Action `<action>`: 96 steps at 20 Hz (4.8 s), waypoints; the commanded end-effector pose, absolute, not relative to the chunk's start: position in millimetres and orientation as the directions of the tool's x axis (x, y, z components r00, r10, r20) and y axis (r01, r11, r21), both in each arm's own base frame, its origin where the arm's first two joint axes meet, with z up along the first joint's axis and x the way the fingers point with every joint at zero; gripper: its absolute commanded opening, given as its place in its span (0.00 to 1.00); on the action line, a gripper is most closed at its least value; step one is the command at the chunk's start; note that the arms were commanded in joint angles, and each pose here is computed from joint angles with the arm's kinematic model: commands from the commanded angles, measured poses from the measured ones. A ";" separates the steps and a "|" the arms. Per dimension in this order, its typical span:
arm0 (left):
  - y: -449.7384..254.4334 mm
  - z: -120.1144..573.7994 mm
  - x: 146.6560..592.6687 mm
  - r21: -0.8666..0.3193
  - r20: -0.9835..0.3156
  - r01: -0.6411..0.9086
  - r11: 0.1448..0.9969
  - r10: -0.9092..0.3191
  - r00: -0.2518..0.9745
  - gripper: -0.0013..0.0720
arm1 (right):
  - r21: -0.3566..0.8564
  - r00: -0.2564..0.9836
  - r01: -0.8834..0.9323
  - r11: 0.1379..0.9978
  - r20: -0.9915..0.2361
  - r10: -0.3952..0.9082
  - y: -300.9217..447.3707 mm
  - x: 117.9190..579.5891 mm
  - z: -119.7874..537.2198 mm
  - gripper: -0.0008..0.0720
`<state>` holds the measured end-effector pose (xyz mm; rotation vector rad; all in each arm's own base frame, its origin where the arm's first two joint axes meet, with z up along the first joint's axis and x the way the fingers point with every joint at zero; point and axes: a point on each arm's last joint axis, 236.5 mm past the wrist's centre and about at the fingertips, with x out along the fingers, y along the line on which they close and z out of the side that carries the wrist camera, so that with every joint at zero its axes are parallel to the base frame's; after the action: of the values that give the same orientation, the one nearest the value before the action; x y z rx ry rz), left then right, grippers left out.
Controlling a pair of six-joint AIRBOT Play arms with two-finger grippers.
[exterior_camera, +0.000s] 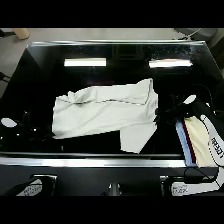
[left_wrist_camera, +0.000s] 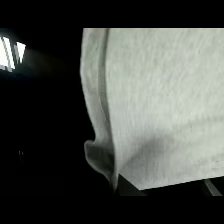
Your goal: Fold the shirts.
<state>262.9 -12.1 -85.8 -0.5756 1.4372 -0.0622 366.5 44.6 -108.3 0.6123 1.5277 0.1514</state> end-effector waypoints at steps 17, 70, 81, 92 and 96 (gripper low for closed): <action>-32.3 584.2 149.5 0.044 0.267 0.012 0.999 -0.024 0.963 0.05 | -0.018 0.991 0.047 0.999 0.126 -0.045 2.0 166.8 533.6 0.05; 22.3 -75.4 227.2 -0.265 -0.947 -0.265 0.927 -0.302 -0.110 0.66 | 0.205 -0.180 0.138 0.969 -0.957 0.228 49.3 235.9 -36.9 0.69; 5.6 -116.5 204.6 -0.321 -0.942 -0.297 0.899 -0.337 -0.004 0.71 | 0.208 -0.189 0.137 0.969 -0.954 0.231 50.6 211.4 -51.5 0.69; 11.7 -107.9 216.7 -0.309 -0.951 -0.275 0.910 -0.302 0.069 0.05 | 0.367 -0.209 0.226 0.902 -0.887 0.413 94.3 160.3 -85.9 0.69; 12.0 -102.3 217.9 -0.308 -0.951 -0.268 0.913 -0.296 0.086 0.05 | 0.408 -0.169 0.277 0.870 -0.871 0.462 106.2 152.0 -109.0 0.69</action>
<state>217.7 16.6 -108.6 -0.4499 1.5104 -0.0069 156.1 95.5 -94.2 0.4906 1.8041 0.1800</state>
